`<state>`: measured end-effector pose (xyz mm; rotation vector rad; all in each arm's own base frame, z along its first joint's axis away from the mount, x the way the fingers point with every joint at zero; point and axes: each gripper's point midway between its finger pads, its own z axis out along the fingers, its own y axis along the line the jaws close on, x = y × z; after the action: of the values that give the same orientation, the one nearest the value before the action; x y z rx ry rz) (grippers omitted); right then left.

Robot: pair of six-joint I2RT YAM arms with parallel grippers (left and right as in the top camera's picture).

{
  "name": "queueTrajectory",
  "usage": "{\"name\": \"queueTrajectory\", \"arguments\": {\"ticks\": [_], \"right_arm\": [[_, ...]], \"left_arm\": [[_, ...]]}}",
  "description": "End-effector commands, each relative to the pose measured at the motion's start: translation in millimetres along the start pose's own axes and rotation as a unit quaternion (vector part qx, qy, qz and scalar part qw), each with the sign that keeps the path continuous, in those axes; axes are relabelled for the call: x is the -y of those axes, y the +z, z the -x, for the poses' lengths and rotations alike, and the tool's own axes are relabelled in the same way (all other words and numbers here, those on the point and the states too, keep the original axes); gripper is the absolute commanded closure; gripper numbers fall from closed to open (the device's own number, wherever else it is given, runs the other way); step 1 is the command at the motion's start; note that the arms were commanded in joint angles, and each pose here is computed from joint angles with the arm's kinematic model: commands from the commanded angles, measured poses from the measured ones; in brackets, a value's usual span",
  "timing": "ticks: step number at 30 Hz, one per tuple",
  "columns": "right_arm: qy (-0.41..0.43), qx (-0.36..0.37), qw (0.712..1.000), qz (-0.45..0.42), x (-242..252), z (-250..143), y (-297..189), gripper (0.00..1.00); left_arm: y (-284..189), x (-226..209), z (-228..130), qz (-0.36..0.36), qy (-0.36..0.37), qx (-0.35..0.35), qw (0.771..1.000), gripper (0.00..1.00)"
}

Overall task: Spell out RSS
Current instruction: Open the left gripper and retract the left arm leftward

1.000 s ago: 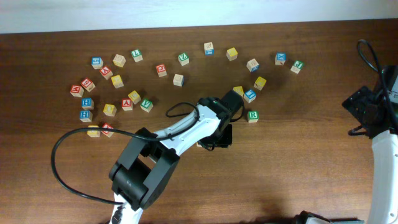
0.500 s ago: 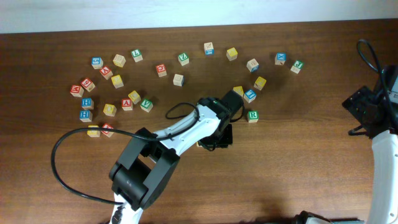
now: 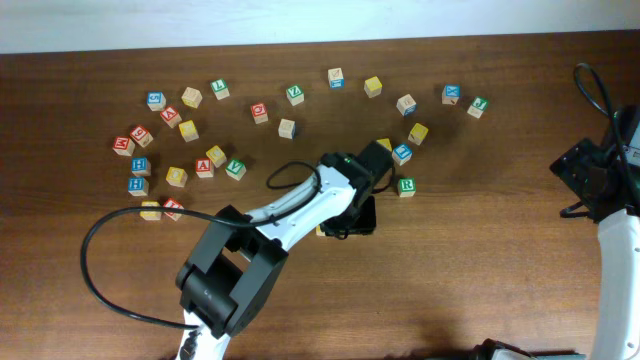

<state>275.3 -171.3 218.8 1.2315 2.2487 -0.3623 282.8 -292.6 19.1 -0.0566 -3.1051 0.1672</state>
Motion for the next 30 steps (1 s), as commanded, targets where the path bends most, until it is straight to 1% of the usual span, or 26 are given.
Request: {"name": "queueTrajectory", "arguments": {"ticks": [1, 4, 8, 11, 14, 15, 16, 17, 18, 20, 23, 27, 30], "right_arm": [[0.003, 0.007, 1.0, -0.002, 1, 5, -2, 0.02], [0.004, 0.007, 1.0, -0.002, 1, 5, -2, 0.02], [0.004, 0.007, 1.0, -0.002, 1, 5, -2, 0.02], [0.004, 0.007, 1.0, -0.002, 1, 5, -2, 0.02], [0.003, 0.007, 1.0, -0.002, 1, 5, -2, 0.02], [0.003, 0.007, 1.0, -0.002, 1, 5, -2, 0.02], [0.003, 0.007, 1.0, -0.002, 1, 5, -2, 0.02], [0.003, 0.007, 1.0, -0.002, 1, 5, -2, 0.02], [0.003, 0.007, 1.0, -0.002, 1, 5, -2, 0.02], [0.003, 0.007, 1.0, -0.002, 1, 5, -2, 0.02], [0.003, 0.007, 1.0, -0.002, 1, 5, -2, 0.02], [0.004, 0.007, 1.0, -0.002, 1, 5, -2, 0.02], [0.003, 0.007, 1.0, -0.002, 1, 5, -2, 0.02]], "left_arm": [[-19, 7, 16, 0.004, 0.012, 0.025, 1.0, 0.51], [-37, 12, 25, 0.005, 0.012, 0.04, 0.999, 0.52], [-64, 4, 41, 0.023, 0.002, 0.065, 0.998, 0.51], [-95, -12, 54, 0.031, -0.022, 0.072, 0.997, 0.5], [-136, -43, 71, 0.05, -0.059, 0.088, 0.993, 0.47], [-150, -57, 77, 0.058, -0.075, 0.095, 0.991, 0.45], [-165, -78, 85, 0.069, -0.09, 0.102, 0.988, 0.27], [-172, -89, 91, 0.07, -0.086, 0.106, 0.988, 0.11], [-177, -100, 96, 0.071, -0.082, 0.108, 0.988, 0.02], [-183, -131, 106, 0.076, -0.097, 0.106, 0.987, 0.01], [-188, -187, 114, 0.087, -0.144, 0.094, 0.981, 0.01], [-192, -236, 111, 0.092, -0.197, 0.073, 0.973, 0.01], [-192, -263, 104, 0.099, -0.2, 0.055, 0.973, 0.01]]}}
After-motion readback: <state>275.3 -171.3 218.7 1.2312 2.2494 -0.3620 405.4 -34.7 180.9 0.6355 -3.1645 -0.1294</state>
